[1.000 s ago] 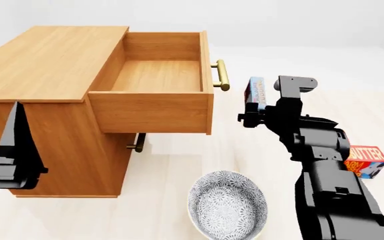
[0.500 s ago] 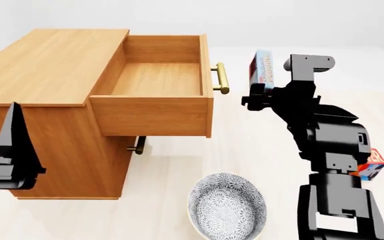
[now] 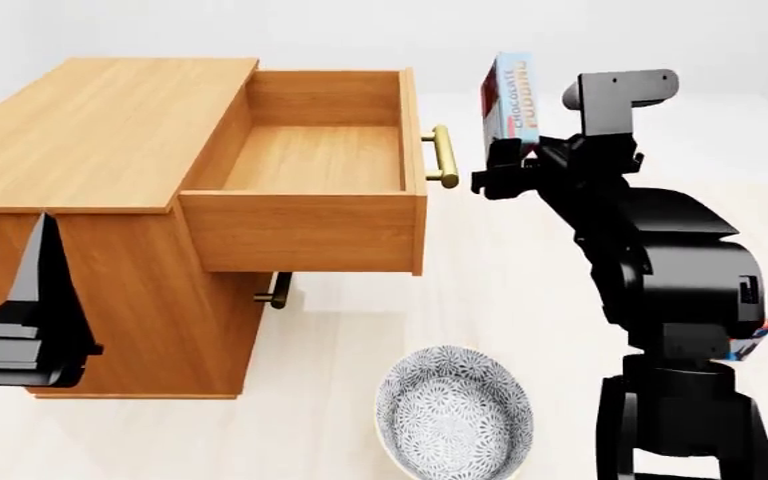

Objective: Put the chocolate pudding in the top drawer of the cabinet and close it.

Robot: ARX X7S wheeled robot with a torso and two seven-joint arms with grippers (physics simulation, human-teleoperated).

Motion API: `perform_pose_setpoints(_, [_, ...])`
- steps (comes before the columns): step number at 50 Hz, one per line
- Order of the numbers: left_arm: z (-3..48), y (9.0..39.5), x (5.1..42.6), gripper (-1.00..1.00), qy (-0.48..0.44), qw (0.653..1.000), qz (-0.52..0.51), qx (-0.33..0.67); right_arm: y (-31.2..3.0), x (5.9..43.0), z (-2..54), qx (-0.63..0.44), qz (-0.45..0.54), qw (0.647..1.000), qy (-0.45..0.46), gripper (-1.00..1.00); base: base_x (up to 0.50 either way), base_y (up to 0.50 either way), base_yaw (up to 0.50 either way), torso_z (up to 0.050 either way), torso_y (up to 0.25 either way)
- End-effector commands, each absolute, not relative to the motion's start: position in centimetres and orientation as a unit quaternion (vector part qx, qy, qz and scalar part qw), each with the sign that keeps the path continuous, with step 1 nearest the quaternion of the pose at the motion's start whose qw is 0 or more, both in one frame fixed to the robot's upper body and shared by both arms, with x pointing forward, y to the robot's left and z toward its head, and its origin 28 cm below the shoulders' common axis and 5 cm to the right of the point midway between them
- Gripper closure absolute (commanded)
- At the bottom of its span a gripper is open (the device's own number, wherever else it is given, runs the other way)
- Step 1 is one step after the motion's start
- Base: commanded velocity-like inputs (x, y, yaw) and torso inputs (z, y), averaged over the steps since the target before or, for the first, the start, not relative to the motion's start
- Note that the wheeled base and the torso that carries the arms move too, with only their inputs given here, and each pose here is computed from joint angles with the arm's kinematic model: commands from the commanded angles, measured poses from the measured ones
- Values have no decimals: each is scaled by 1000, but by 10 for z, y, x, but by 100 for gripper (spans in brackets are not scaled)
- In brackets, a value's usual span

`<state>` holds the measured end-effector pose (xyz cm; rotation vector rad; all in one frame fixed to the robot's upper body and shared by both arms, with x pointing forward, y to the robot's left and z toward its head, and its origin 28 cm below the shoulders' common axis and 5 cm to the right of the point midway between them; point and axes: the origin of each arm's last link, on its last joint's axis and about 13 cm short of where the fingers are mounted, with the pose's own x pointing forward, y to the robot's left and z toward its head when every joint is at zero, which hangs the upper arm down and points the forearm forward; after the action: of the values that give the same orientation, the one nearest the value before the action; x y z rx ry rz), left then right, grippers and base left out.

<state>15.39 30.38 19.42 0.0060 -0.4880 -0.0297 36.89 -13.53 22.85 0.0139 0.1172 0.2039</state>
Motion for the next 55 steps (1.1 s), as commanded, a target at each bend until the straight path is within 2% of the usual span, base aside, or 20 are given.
perform_pose_setpoints(1, [191, 305, 152, -100, -247, 969, -14, 6, -122, 357, 250, -13, 133, 991, 20, 100, 0, 0, 0, 0, 0])
perform_pose_setpoints(11, [193, 308, 141, -100, -260, 965, -14, 12, -104, 353, 276, -33, 191, 981, 15, 100, 0, 0, 0, 0, 0])
perform_pose_setpoints(18, [189, 310, 145, -100, -256, 966, -15, 18, -90, 360, 295, -46, 231, 972, 22, 100, 0, 0, 0, 0, 0])
perform_pose_setpoints(35, [173, 319, 166, -100, -247, 969, 3, 9, -61, 403, 314, -41, 283, 956, 59, 100, 0, 0, 0, 0, 0])
perform_pose_setpoints(43, [167, 321, 171, -100, -239, 971, 9, 8, -48, 421, 314, -42, 299, 949, 85, 100, 0, 0, 0, 0, 0])
perform_pose_setpoints(55, [163, 322, 174, -100, -232, 973, 17, 4, -39, 421, 301, -51, 310, 942, 121, 100, 0, 0, 0, 0, 0])
